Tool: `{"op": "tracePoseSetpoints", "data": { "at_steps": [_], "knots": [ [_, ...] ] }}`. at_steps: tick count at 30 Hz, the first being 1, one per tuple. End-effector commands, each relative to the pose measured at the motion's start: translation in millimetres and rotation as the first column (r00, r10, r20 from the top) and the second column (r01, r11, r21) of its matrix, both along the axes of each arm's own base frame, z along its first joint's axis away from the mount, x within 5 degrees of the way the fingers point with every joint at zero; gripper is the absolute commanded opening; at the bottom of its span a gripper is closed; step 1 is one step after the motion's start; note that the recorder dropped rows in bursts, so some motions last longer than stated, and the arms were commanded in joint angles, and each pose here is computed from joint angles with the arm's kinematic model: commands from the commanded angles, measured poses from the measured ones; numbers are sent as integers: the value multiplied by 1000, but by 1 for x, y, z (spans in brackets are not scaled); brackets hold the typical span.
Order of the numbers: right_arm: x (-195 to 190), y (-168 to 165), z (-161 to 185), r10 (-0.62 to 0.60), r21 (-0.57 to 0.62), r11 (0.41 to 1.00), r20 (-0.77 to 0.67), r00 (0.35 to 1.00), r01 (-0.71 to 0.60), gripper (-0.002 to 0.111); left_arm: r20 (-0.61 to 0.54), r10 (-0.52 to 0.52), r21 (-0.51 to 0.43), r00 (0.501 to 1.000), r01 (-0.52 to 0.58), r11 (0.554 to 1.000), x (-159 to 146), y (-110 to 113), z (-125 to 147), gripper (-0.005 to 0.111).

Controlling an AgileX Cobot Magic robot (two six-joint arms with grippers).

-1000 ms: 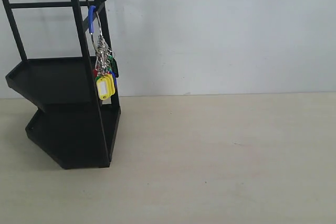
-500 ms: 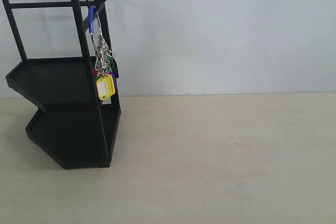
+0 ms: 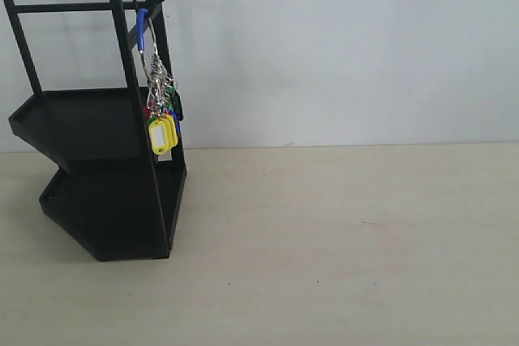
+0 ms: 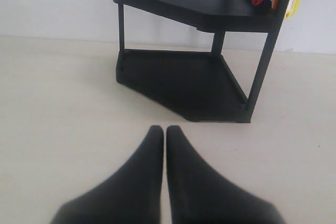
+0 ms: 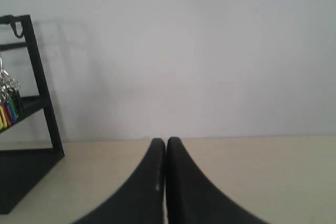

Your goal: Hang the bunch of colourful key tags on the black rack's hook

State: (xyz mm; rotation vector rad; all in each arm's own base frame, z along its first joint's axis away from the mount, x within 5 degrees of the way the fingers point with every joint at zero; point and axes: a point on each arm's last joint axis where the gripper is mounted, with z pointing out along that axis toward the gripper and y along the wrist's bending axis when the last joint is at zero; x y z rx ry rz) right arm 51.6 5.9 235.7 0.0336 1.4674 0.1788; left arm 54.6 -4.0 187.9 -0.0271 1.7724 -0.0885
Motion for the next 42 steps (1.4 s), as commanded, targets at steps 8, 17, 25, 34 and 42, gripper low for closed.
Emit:
{"op": "tracePoseSetpoints", "data": {
  "at_steps": [8,17,25,34,42],
  "knots": [
    [5,-2,-34,-28,-54,998,-143,989,21,0,6,3,8,1000,-3,1000,0,0,0,4],
    [3,-1,-48,-24,-82,997,-294,955,-1,0,6,3,8,1000,-3,1000,0,0,0,4],
    [1,-1,-54,-21,-90,996,-357,934,-12,0,6,3,8,1000,-3,1000,0,0,0,4],
    [1,-1,-54,-19,-84,996,-356,934,-12,0,6,3,8,1000,-3,1000,0,0,0,4],
    [1,-1,-54,-19,-84,996,-356,934,-12,0,6,3,8,1000,-3,1000,0,0,0,4]
  ]
}}
